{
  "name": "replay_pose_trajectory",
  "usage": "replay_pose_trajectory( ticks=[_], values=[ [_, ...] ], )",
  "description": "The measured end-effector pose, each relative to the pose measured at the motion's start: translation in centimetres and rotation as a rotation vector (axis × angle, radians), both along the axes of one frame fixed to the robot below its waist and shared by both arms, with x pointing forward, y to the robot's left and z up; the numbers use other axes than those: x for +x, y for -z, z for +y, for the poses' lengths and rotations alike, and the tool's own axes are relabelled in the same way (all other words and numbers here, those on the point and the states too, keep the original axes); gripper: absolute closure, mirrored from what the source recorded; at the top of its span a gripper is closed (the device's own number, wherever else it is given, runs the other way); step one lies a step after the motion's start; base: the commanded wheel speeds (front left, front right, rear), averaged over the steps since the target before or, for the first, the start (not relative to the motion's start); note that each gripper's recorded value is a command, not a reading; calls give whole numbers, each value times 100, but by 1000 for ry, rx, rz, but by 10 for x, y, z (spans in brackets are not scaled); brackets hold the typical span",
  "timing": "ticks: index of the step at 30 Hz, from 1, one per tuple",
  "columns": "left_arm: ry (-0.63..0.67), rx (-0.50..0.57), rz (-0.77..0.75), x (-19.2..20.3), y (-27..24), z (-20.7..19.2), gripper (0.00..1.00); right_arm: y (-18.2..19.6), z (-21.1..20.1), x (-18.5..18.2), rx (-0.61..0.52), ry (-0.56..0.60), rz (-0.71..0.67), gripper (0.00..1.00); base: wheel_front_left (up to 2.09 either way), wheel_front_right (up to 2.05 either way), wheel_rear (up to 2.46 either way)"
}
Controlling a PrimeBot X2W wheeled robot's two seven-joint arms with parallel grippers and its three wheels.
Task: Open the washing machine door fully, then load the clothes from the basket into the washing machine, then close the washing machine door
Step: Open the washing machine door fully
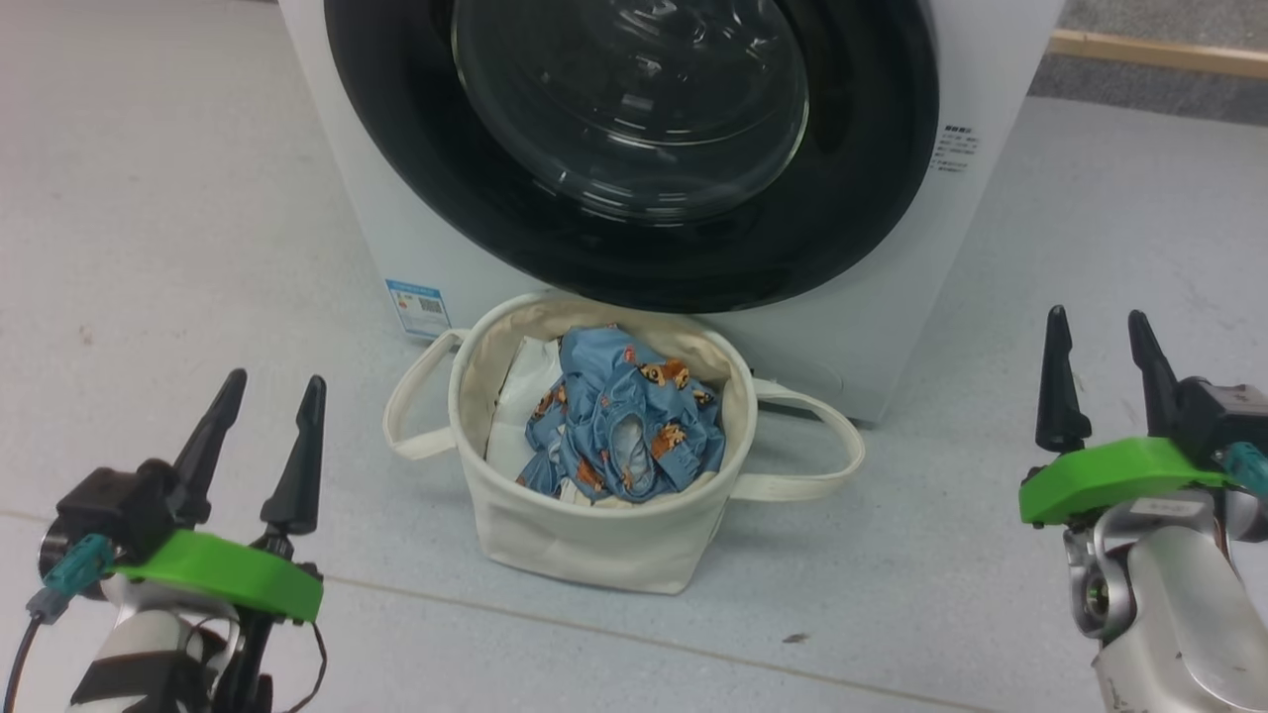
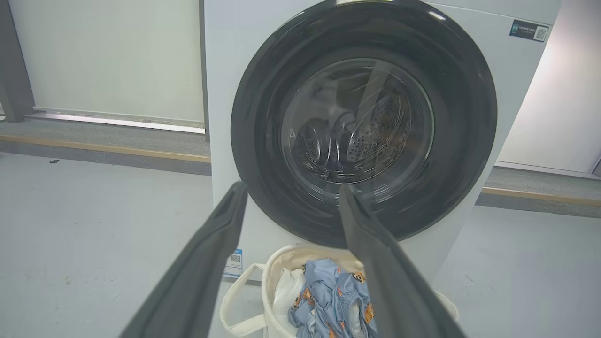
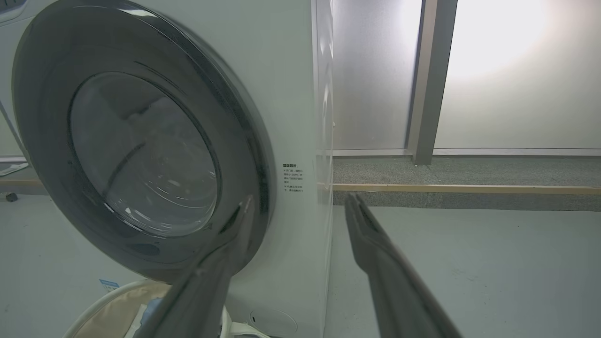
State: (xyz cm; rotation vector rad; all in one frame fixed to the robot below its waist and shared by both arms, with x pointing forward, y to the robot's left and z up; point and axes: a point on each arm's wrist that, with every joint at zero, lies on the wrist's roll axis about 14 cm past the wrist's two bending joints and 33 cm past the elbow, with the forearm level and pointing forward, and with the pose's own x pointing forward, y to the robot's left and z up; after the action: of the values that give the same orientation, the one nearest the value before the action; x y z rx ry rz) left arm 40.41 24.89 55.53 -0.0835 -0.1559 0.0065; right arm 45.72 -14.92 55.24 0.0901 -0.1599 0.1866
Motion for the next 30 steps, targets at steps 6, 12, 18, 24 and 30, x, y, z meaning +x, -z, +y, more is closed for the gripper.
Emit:
replay_pose_trajectory(
  ticks=[6, 12, 18, 24, 30],
  values=[
    [-30, 41, 34, 2, 12, 7, 0, 5, -2, 11, 22, 12, 12, 0, 0, 0, 0],
    [-30, 62, 65, 7, 24, 8, 0, 7, -3, 30, 65, 22, 14, 0, 0, 0, 0],
    [-34, 66, 118, 12, 44, 9, 0, 13, -5, 52, 105, 32, 23, 0, 0, 0, 0],
    [-49, 52, 138, 26, 54, 13, 0, 14, -10, 78, 136, 43, 11, 0, 0, 0, 0],
    [-52, 45, 159, 42, 66, 17, 0, 13, -6, 106, 208, 35, -8, 100, 0, 0, 0]
  ],
)
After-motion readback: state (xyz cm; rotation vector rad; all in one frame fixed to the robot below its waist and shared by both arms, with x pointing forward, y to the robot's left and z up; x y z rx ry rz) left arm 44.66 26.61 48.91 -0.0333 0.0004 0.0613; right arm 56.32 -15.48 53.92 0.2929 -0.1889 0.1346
